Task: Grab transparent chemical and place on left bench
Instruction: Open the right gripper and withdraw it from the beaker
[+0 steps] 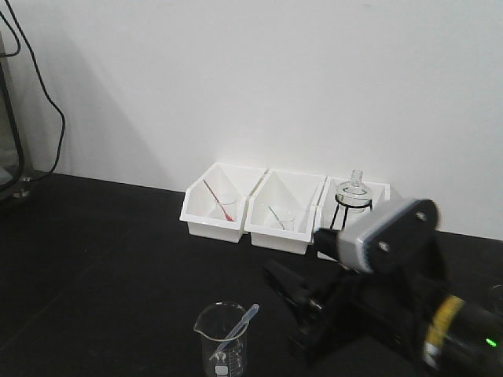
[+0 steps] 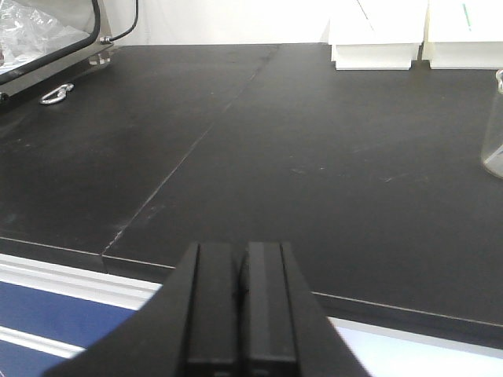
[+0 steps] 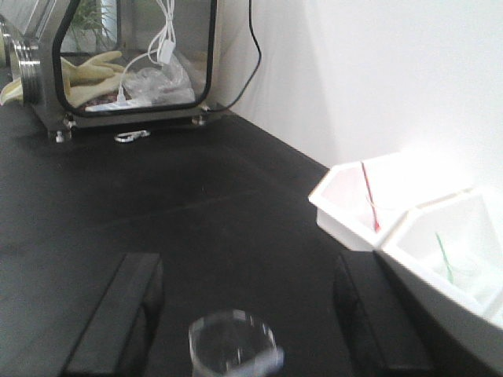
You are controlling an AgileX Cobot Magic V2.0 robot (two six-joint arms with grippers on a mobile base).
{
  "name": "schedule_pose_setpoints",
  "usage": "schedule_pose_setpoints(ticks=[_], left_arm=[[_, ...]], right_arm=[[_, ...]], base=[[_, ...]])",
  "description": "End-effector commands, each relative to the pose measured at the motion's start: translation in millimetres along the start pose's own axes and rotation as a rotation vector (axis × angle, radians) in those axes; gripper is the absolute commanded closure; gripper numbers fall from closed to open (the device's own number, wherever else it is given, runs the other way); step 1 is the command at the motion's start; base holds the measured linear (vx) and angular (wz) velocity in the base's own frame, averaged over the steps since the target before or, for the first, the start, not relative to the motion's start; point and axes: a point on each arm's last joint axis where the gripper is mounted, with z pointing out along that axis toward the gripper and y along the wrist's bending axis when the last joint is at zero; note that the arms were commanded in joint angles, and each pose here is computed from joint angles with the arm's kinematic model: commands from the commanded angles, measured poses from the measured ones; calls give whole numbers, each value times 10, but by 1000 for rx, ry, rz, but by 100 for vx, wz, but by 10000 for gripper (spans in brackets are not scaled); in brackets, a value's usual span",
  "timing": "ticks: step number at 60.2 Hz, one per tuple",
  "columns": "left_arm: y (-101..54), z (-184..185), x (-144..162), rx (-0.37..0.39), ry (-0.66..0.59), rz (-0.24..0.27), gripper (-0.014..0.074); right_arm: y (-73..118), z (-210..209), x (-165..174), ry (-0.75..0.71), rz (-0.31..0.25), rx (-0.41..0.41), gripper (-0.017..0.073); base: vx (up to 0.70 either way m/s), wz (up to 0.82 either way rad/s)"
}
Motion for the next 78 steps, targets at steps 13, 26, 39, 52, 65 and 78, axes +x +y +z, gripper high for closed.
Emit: schedule_pose_setpoints(ticks=[13,26,39,52,65,78], left_arm=[[1,-13,-28,-2,-81,-9,597],[1,-13,-28,-2,-81,-9,597],[1,-13,-28,-2,-81,-9,597],[1,-13,-28,-2,-81,-9,597],[1,-13,-28,-2,-81,-9,597],[1,-13,-28,-2,-81,-9,597]], right_arm=[[30,-1323,78,-53,-12,118,150],[27,-2188,423,-100,16,260,173],[17,-2378,604,-177,52,320,173],[56,-2251,549,-191,244,239,173],[55,-2248,550,-189,242,240,173],[25,-2295,746,-179,96,389,253]], base=[[0,0],[0,0],[0,0],[0,0],[0,0],[0,0]])
